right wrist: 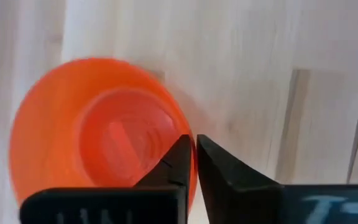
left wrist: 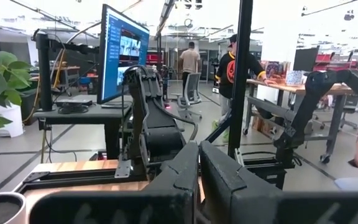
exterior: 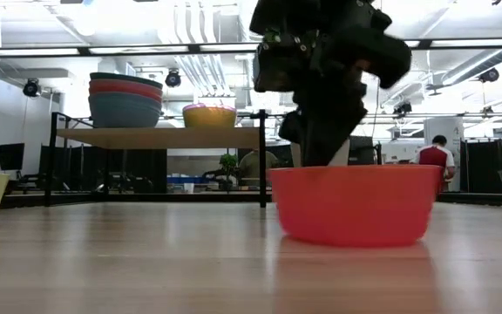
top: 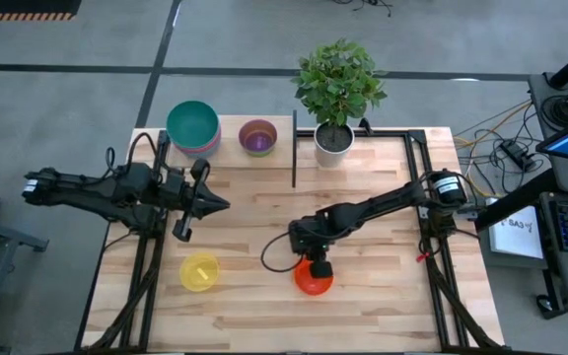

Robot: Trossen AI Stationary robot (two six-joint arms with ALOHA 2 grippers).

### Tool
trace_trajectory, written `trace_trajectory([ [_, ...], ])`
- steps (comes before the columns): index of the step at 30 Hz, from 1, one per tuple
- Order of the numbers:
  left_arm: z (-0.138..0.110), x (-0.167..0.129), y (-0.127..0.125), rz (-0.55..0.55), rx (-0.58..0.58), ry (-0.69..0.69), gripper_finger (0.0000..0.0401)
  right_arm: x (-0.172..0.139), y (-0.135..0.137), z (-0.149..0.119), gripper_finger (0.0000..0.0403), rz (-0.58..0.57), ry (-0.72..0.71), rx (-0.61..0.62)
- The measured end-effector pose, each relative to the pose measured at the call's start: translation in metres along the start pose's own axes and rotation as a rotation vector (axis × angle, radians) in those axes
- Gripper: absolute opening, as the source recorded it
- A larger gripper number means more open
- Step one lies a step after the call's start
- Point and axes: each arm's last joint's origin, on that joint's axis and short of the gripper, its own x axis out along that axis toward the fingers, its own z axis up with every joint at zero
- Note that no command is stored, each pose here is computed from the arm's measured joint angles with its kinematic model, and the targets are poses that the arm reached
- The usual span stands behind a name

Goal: Place and stack bowls onto a shelf
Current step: Stack the orange bowl on top of the violet bowl on the shelf, then stack the transparent orange bowl on top of the transparent violet bowl on the shelf

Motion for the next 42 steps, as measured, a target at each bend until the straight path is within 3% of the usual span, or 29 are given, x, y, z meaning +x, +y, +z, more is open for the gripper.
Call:
trace_trajectory([
  [9, -0.008, 0.002, 0.003, 0.086, 0.053, 0.043, 0.0, -0.034, 0.003, 0.039, 0.0009, 0.024, -0.149, -0.017],
  [14, -0.014, 0.001, 0.004, 0.102, 0.061, 0.057, 0.0, -0.065, -0.009, 0.064, 0.0009, -0.001, -0.271, -0.003],
  [20, -0.017, -0.005, 0.003, 0.102, 0.061, 0.049, 0.0, -0.081, -0.019, 0.064, 0.0009, -0.013, -0.214, -0.105],
  [25, -0.017, -0.011, 0.003, 0.102, 0.076, 0.034, 0.0, -0.064, -0.019, 0.061, 0.0042, 0.0, -0.17, -0.138],
  [35, -0.019, -0.011, 0.003, 0.102, 0.08, 0.042, 0.0, -0.001, -0.024, 0.055, 0.0195, 0.016, -0.023, -0.092],
  [39, -0.019, -0.011, 0.003, 0.102, 0.084, 0.044, 0.0, 0.022, -0.03, 0.05, 0.0207, 0.019, 0.034, -0.075],
  [42, -0.019, -0.011, 0.003, 0.102, 0.084, 0.044, 0.0, 0.031, -0.032, 0.048, 0.0181, 0.02, 0.056, -0.075],
])
